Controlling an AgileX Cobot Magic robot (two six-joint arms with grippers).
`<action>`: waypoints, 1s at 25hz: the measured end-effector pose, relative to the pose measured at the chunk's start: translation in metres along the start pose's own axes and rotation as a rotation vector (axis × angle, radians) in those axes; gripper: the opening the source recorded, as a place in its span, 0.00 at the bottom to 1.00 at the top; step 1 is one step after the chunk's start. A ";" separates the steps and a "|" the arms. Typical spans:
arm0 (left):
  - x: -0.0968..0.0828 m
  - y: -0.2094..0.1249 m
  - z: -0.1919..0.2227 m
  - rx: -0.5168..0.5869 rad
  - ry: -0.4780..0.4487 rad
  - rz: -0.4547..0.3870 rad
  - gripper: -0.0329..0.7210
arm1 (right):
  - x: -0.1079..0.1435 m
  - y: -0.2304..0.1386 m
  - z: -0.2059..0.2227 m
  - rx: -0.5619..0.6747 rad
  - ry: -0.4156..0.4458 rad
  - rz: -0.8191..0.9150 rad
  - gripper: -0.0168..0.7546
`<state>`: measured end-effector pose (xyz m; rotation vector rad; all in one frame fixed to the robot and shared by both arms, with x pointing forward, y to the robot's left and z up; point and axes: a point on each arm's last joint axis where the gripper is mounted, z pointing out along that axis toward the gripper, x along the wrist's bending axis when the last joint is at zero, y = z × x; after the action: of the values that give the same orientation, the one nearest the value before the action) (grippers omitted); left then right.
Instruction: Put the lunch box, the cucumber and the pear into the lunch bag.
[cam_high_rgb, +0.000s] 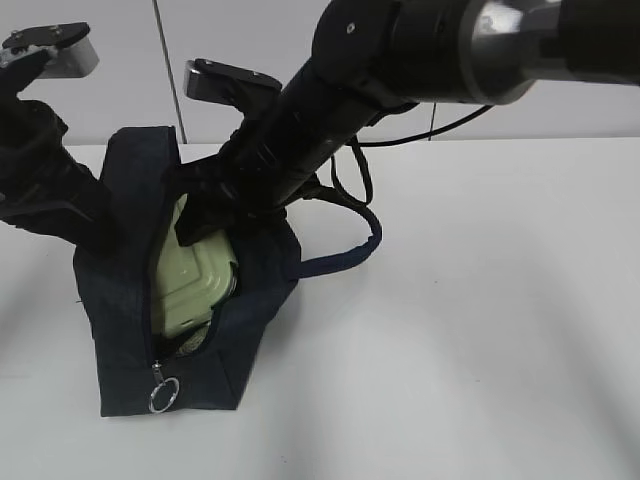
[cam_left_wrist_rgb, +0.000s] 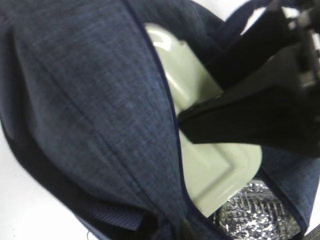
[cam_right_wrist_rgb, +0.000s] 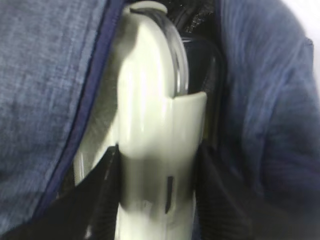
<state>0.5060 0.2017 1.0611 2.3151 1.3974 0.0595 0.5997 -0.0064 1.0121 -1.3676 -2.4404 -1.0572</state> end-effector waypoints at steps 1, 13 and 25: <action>0.000 0.000 0.000 0.001 0.000 0.000 0.07 | 0.000 0.000 0.003 0.005 0.010 0.015 0.41; 0.000 -0.001 0.000 0.015 -0.004 0.001 0.07 | 0.018 0.008 -0.010 0.040 0.099 -0.083 0.69; 0.000 -0.001 0.000 0.016 -0.005 0.001 0.07 | 0.018 0.024 -0.068 -0.020 -0.109 -0.173 0.70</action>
<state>0.5046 0.2019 1.0607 2.3268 1.3998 0.0436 0.5946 -0.0296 1.0827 -1.2702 -2.6751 -1.0725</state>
